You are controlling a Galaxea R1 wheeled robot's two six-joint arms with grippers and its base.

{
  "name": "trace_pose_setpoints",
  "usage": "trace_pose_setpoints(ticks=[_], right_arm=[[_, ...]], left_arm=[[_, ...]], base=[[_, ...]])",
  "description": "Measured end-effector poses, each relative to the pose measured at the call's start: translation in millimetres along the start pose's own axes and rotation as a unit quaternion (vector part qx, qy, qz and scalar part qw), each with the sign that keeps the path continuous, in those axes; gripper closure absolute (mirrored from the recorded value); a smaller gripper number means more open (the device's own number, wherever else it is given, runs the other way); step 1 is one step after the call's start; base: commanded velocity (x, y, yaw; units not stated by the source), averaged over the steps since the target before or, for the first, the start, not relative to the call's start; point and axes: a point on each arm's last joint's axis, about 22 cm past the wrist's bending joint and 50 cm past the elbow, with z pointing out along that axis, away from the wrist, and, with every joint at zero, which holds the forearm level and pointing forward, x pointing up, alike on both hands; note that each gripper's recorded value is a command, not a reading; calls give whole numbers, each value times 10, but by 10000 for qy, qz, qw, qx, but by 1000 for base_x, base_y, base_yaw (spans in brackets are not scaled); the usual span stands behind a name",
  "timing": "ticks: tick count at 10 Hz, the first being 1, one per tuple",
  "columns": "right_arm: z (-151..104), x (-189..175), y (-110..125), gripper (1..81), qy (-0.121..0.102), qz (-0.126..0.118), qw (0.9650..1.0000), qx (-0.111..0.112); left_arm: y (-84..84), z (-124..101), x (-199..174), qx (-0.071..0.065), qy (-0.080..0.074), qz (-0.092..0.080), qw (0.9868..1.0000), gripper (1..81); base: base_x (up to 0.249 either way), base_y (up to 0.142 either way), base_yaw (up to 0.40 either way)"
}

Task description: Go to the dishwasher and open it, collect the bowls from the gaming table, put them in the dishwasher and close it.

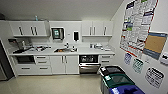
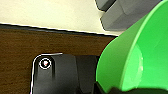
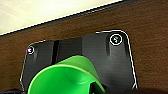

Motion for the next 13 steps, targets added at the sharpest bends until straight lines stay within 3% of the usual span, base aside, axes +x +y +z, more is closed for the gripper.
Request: trace_pose_setpoints(ticks=[11,13], right_arm=[[-1,4,3,811,2,-1,10000,-2],[-2,-3,7,811,-2,0,10000,-4]], left_arm=[[30,-5,3,-38,2,-6,10000,811],[32,-5,1,-40,0,-7,10000,811]], base=[[135,0,0],[117,70,0]])
